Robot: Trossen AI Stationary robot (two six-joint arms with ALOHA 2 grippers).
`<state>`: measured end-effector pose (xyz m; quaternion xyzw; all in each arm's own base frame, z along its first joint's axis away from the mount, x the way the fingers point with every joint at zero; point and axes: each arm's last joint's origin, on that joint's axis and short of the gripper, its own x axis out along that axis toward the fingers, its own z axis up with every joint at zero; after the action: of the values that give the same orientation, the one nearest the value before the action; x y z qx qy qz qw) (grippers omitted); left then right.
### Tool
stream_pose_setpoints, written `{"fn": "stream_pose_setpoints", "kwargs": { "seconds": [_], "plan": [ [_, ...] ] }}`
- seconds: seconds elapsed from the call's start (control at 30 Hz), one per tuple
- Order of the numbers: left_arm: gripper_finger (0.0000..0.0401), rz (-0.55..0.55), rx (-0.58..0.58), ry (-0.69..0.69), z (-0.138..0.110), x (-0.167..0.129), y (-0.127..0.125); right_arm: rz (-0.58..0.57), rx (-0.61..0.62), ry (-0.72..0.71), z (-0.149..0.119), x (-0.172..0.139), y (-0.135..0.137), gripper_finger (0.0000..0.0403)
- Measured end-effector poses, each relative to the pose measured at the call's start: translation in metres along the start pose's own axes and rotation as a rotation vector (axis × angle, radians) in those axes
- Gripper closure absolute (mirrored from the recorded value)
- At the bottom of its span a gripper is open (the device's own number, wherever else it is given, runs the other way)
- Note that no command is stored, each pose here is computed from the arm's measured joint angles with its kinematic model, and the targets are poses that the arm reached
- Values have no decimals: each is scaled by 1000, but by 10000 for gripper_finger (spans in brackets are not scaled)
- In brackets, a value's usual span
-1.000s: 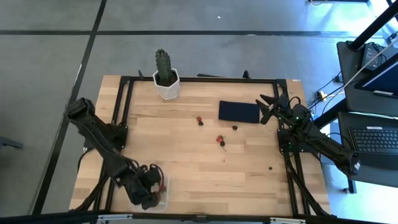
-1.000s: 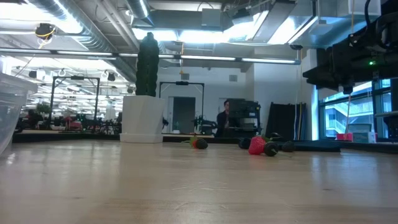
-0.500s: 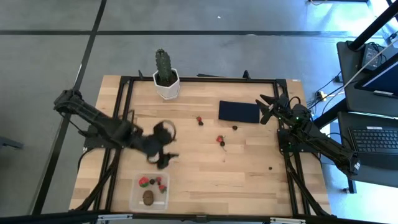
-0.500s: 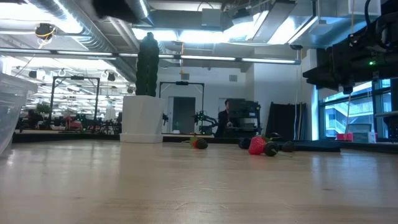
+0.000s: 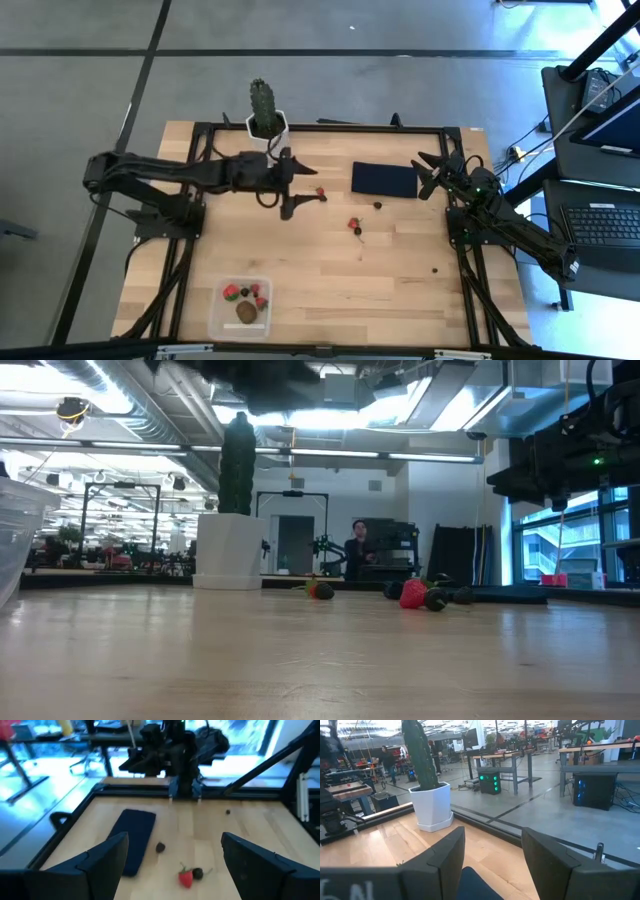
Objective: Pick and placing Produce into tupperware
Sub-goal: Put the blackberry in the transparent bin
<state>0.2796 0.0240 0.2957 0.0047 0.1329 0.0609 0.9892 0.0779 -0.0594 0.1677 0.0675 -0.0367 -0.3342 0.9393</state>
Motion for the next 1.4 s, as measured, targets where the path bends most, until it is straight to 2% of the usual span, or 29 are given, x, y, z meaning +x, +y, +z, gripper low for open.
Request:
{"fn": "stream_pose_setpoints", "kwargs": {
  "seconds": [0.13,0.3,0.67,1.1,1.4],
  "plan": [
    [90,-44,-9,-8,-40,12,21,0,-2,0,0,0,0,205],
    [90,-20,-39,-35,-83,34,37,0,-2,0,0,0,0,205],
    [90,-8,-88,-50,-148,84,46,-1,-2,7,-1,0,0,205],
    [90,8,-136,29,-187,124,49,-2,-4,14,-1,1,0,205],
    [90,-9,-139,72,-205,129,41,-2,-5,14,-1,1,0,205]
  ]
}}
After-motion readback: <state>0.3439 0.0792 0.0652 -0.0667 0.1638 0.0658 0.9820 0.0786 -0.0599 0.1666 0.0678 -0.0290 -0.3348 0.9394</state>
